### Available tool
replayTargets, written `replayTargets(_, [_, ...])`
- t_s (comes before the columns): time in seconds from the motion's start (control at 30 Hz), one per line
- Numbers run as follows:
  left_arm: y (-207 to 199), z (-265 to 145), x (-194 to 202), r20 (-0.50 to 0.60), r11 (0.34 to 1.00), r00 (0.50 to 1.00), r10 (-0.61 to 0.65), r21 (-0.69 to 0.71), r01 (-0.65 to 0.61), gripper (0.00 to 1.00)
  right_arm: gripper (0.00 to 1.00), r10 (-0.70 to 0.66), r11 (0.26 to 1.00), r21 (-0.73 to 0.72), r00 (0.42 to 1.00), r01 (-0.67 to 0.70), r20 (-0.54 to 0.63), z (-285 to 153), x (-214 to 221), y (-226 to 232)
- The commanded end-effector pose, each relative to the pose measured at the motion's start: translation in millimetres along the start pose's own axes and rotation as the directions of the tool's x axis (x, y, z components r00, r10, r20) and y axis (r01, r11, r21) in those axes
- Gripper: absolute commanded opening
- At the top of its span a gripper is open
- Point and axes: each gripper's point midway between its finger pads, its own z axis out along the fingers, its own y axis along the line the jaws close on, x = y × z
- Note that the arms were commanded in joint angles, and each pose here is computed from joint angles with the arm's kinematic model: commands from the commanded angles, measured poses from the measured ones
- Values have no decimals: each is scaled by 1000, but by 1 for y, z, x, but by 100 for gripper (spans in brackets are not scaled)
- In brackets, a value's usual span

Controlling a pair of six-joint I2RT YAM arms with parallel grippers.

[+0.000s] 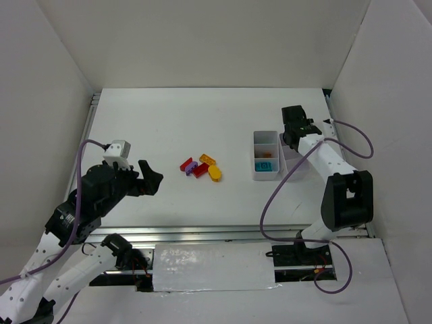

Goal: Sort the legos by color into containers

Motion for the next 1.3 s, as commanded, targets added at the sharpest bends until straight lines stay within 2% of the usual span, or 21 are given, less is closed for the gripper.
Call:
replayTargets(0.0, [-5, 0, -9, 41, 999, 999, 20, 32, -21, 99, 0, 35, 999, -1, 999, -35, 14, 5, -1, -2])
replayTargets(0.33, [-6, 0, -9, 40, 999, 999, 21, 36, -22, 99, 0, 14, 1000, 16, 1000, -14, -25, 19, 18, -8])
replayTargets(0.4, [-6, 0, -8, 36, 999, 999, 23, 36, -24, 100, 7, 2, 1000, 14, 999, -1, -35, 19, 20, -7])
replayTargets(0.47, [-7, 0, -8, 38, 999, 999, 24, 38, -25, 100, 23, -3, 1000, 19, 999, 4, -44, 20, 23, -8])
replayTargets(0.53, [-7, 0, -8, 36, 999, 999, 24, 39, -25, 100, 23, -5, 1000, 26, 999, 6, -49, 23, 26, -10])
replayTargets(0.6, [-6, 0, -8, 37, 999, 999, 22, 38, -24, 99, 22, 7, 999, 41, 998, -5, -56, 24, 29, -12])
replayTargets(0.67, [-6, 0, -9, 40, 999, 999, 22, 38, -23, 100, 13, 27, 998, 63, 998, -23, -58, 25, 29, -16])
replayTargets(0.73, [-6, 0, -8, 38, 999, 999, 22, 36, -24, 100, 10, 59, 995, 85, 996, -54, -63, 25, 31, -22])
replayTargets(0.83, [-6, 0, -8, 39, 999, 999, 22, 37, -24, 100, 2, 168, 977, 144, 983, -157, -67, 22, 35, -43])
replayTargets(0.97, [-7, 0, -9, 41, 999, 999, 22, 41, -24, 99, 5, 240, 965, 131, 967, -228, -86, 21, 42, -55])
replayTargets(1.07, [-8, -1, -8, 39, 999, 999, 23, 45, -25, 99, 19, 252, 965, 96, 961, -242, -110, 15, 40, -50])
replayTargets(1.17, [-8, -1, -9, 39, 998, 999, 25, 49, -26, 100, 38, 237, 969, 94, 965, -228, -110, 13, 38, -48])
replayTargets(1.2, [-8, -1, -9, 39, 998, 999, 25, 49, -26, 100, 52, 235, 970, 91, 966, -226, -108, 12, 38, -46])
replayTargets(1.27, [-8, -1, -8, 40, 998, 999, 24, 51, -26, 99, 61, 232, 971, 91, 967, -223, -104, 10, 35, -46])
